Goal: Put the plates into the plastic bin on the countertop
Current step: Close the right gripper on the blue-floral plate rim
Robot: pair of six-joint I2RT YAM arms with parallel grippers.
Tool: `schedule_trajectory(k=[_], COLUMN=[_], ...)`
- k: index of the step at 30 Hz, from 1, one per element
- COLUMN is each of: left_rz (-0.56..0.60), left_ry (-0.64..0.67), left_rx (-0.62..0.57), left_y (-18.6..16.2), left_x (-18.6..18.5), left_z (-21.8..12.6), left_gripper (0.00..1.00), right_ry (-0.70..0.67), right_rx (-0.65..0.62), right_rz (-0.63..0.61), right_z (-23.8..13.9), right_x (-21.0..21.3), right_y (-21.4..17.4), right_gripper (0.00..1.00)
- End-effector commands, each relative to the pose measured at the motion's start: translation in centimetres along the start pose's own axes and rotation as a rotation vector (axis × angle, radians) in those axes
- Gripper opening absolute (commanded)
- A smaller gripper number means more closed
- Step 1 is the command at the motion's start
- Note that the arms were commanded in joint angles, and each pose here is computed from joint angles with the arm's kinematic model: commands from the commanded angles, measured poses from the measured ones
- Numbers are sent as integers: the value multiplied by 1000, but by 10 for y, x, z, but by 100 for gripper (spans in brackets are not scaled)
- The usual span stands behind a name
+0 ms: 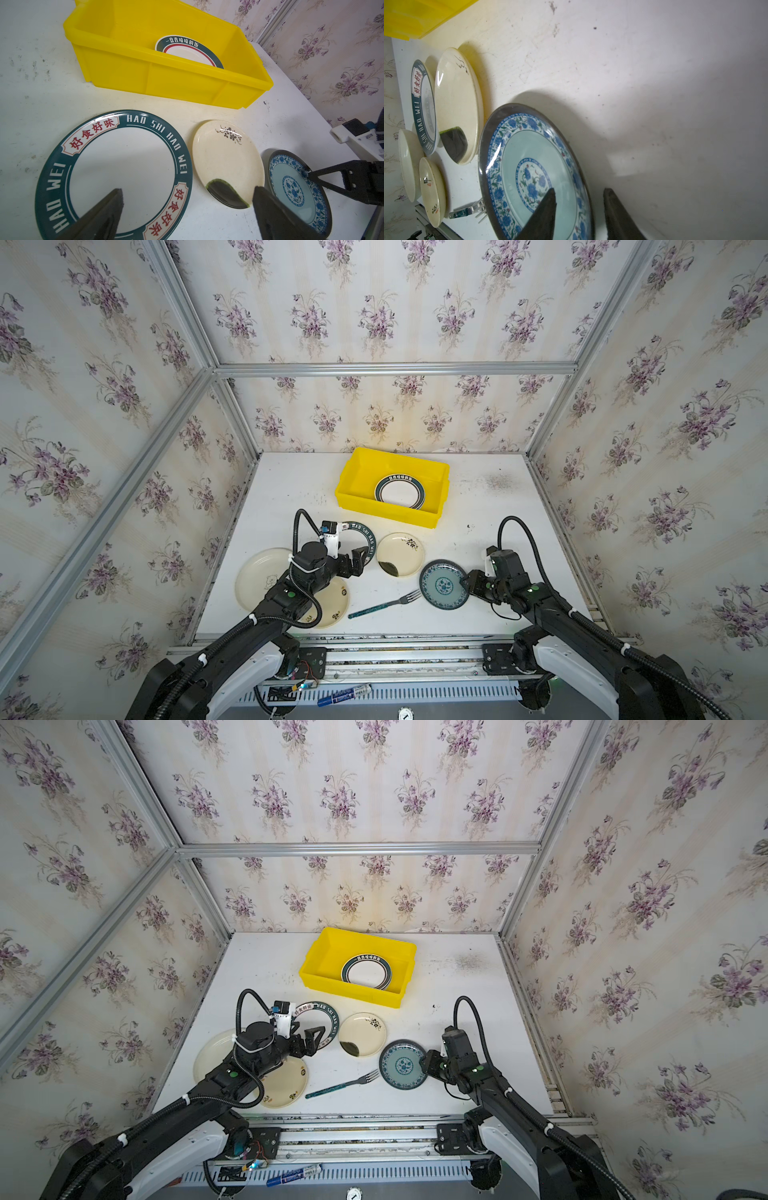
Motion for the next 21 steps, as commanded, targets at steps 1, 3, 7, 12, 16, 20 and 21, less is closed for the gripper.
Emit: schedule_trajectory(k=[1, 3, 7, 12, 16, 20, 21], left_rz=[6, 7, 10, 14, 14, 14, 13], left_ry=[10, 13, 4, 3, 3, 7, 7], left_rx=[-32, -29, -30, -28, -26, -20, -16], left_y=[9, 9, 10, 9, 9, 8, 7], left_x=[1, 2, 0, 0, 0, 1, 1], left_z=[0, 0, 0, 0, 1, 2, 3], left_gripper=[100, 100, 100, 100, 100, 100, 100], right_ry=[-47, -59, -83, -75, -105, -92, -92], right_rx=[29, 24, -4, -45, -80, -80, -80], right_rz=[10, 21, 61, 94, 106, 106, 107], right_z=[2, 3, 3, 2, -1, -1, -2], right_x=[-9, -11, -17, -20, -26, -24, -24], right_y=[-5, -4, -2, 1, 4, 4, 4], right_gripper=[37, 32, 24, 18, 14, 14, 12])
Point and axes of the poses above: each gripper's point midway between its finger pads, its own z axis out along the fingers, its own x axis along the line the jaws close on, y = z × x, the point moved 2 cm from there along -z, back along the fingers, and after that the axes turned 13 degrees about z, right-handed, at the moved point
